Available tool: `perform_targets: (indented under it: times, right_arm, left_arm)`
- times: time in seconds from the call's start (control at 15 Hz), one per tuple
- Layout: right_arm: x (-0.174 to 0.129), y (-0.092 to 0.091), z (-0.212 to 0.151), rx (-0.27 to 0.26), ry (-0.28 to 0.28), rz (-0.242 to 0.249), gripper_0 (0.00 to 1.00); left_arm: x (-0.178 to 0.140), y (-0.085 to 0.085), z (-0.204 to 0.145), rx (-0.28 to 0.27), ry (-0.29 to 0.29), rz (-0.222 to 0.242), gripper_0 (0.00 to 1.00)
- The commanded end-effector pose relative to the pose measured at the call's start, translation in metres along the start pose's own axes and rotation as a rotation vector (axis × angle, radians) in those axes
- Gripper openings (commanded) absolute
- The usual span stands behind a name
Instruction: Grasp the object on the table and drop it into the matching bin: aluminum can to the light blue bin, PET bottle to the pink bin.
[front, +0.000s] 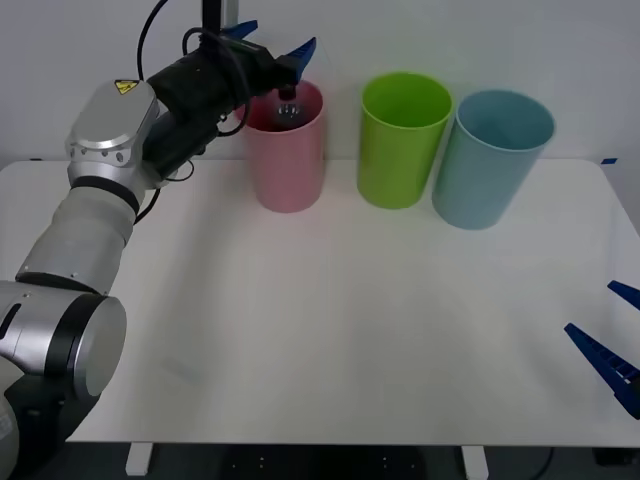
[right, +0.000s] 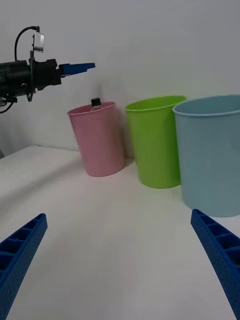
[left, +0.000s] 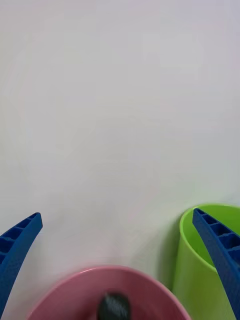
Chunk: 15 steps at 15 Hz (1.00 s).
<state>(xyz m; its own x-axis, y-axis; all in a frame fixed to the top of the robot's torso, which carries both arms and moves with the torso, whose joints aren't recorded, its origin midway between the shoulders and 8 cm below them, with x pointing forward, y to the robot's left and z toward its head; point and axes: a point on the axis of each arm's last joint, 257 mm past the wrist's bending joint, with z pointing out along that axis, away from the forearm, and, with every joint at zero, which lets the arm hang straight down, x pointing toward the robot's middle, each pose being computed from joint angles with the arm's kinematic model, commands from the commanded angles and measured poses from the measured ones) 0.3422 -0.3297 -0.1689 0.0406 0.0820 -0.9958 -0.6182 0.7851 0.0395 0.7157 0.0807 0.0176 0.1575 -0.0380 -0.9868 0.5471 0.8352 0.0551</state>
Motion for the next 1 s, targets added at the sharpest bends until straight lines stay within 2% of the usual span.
perform_targets:
  times: [0.07, 0.27, 0.6, 1.0]
  right_arm:
    - [0.0, 0.0, 0.0, 0.0, 0.0, 0.0, 1.0]
    - [0.0, 0.0, 0.0, 0.0, 0.0, 0.0, 1.0]
    - [0.0, 0.0, 0.0, 0.0, 0.0, 0.0, 1.0]
    - [0.0, 0.0, 0.0, 0.0, 0.0, 0.0, 1.0]
  left_arm:
    - [-0.004, 0.004, -0.006, 0.009, -0.027, -0.061, 1.0]
    - [-0.007, 0.01, -0.023, 0.044, -0.068, -0.147, 1.0]
    - [0.0, 0.025, -0.071, 0.058, -0.116, -0.214, 1.0]
    - [0.015, 0.065, -0.147, 0.06, -0.103, -0.207, 1.0]
